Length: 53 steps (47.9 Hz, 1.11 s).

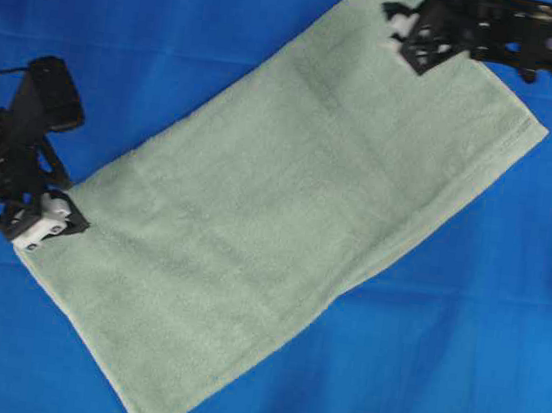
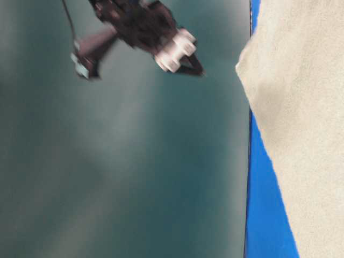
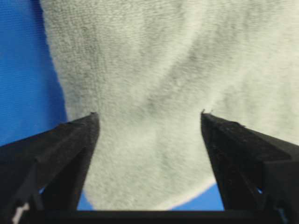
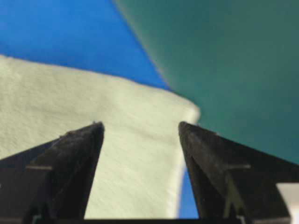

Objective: Fold a bath towel.
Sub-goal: 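Lay the towel strip down diagonally and open both grippers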

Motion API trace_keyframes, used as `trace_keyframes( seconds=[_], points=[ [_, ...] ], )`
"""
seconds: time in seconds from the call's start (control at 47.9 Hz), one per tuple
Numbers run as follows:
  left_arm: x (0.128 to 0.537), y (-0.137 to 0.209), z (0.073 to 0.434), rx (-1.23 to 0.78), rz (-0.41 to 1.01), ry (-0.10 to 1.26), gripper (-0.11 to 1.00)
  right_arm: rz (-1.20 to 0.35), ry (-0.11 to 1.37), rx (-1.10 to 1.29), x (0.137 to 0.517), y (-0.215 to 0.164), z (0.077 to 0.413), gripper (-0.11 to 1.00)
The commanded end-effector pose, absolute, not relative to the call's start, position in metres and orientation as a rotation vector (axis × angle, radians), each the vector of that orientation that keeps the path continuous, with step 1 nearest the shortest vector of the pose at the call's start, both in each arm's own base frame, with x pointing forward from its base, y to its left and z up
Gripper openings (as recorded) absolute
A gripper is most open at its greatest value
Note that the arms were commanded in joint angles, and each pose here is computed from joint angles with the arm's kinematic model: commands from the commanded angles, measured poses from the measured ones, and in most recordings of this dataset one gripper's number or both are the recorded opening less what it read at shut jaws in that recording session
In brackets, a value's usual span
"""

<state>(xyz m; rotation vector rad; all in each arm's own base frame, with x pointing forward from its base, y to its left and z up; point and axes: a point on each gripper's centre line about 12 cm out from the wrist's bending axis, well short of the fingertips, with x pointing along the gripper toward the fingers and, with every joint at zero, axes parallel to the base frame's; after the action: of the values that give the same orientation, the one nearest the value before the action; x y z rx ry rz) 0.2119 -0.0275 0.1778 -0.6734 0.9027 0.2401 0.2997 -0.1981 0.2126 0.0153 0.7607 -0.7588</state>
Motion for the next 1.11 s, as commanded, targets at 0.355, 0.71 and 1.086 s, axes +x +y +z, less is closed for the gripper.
trace_keyframes(
  seconds=[0.355,0.71,1.086],
  points=[
    [0.196,-0.011,0.197,-0.674,0.246,0.772,0.8,-0.81,0.757,0.332,0.23,-0.168,0.181,0.64],
    [0.2,-0.005,0.187,-0.645,0.276,0.813,0.8,-0.759,0.858,0.415,0.238,-0.184,0.118,0.64],
    [0.2,0.001,0.182,-0.654,0.308,0.822,0.8,-0.801,0.956,0.411,0.217,-0.199,0.092,0.64]
  ],
)
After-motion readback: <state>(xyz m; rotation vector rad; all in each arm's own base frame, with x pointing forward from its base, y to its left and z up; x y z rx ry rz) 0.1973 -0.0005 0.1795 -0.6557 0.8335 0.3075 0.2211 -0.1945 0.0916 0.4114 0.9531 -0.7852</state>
